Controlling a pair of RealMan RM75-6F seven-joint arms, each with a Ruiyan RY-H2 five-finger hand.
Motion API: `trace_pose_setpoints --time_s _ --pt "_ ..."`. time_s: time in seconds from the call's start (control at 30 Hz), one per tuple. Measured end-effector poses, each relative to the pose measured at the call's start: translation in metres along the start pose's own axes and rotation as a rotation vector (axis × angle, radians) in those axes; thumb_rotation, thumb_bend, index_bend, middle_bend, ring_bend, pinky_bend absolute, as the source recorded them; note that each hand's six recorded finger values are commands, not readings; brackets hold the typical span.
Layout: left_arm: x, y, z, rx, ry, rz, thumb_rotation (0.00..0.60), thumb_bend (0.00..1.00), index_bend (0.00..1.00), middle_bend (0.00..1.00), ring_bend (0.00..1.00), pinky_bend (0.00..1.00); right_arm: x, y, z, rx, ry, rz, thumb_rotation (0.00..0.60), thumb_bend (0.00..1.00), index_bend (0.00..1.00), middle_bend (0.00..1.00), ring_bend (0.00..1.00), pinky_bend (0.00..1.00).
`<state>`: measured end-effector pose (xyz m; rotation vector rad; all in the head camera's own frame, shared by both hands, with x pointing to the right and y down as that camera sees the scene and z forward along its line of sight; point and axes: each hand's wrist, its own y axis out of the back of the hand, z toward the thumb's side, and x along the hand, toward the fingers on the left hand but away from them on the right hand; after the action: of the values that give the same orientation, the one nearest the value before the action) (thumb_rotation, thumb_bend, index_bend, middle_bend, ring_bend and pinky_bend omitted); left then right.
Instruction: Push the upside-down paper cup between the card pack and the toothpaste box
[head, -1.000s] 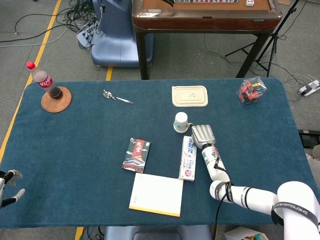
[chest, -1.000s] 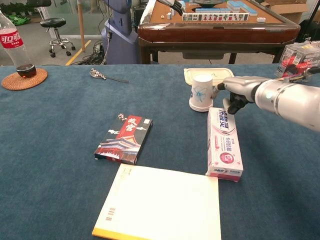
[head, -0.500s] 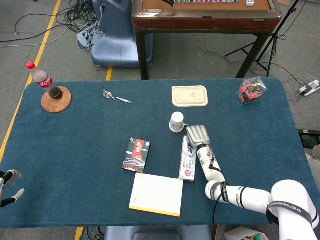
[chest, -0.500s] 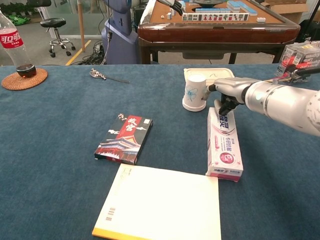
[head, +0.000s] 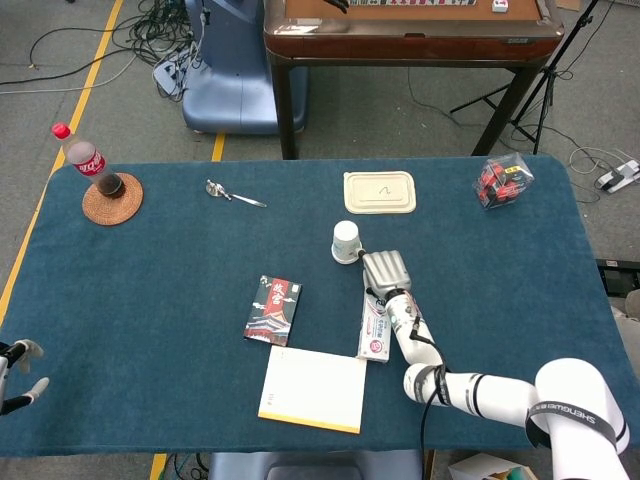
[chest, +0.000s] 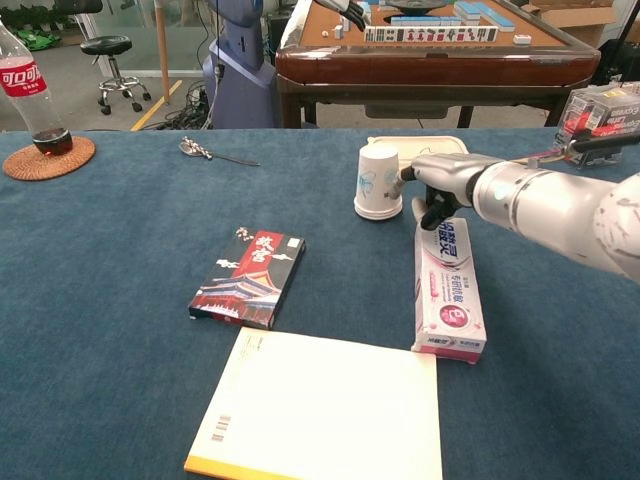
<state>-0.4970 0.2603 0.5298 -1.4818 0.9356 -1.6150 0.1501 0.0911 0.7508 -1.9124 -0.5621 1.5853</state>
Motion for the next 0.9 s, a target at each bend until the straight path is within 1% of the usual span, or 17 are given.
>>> trace_pose_setpoints --time_s 0.5,0.63,0.77,0.83,0.87,0.9 --pt "-0.001 0.0 0.0 0.0 -0.002 -0.004 0.6 0.21 0.48 0.58 0.45 0.6 -0.001 -0.001 0.029 -0.019 0.056 -0.007 0.6 1.0 0.23 1.0 1.0 1.0" --pt "-0.001 0.0 -0.001 0.0 -0.001 -0.008 0.6 0.21 0.48 0.58 0.45 0.6 0.003 -0.001 0.029 -0.012 0.07 -0.009 0.6 1.0 0.24 1.0 1.0 1.0" --pt "-0.001 0.0 -0.001 0.004 -0.002 -0.011 0.6 0.21 0.48 0.58 0.45 0.6 0.011 0.0 0.028 0.001 0.098 -0.004 0.6 0.99 0.27 1.0 1.0 1.0" --pt "-0.001 0.0 0.0 0.004 -0.002 -0.01 0.6 0.21 0.48 0.58 0.45 0.6 0.017 0.003 0.027 0.006 0.119 -0.002 0.6 0.91 0.3 1.0 1.0 1.0" --pt "-0.001 0.0 0.0 0.004 -0.002 -0.009 0.6 0.21 0.48 0.58 0.45 0.6 0.02 0.004 0.026 0.006 0.129 -0.003 0.6 0.84 0.32 1.0 1.0 1.0" --pt "-0.001 0.0 0.0 0.005 -0.002 -0.009 0.6 0.21 0.48 0.58 0.45 0.6 0.024 0.008 0.025 0.006 0.142 -0.006 0.6 0.79 0.33 0.98 1.0 1.0"
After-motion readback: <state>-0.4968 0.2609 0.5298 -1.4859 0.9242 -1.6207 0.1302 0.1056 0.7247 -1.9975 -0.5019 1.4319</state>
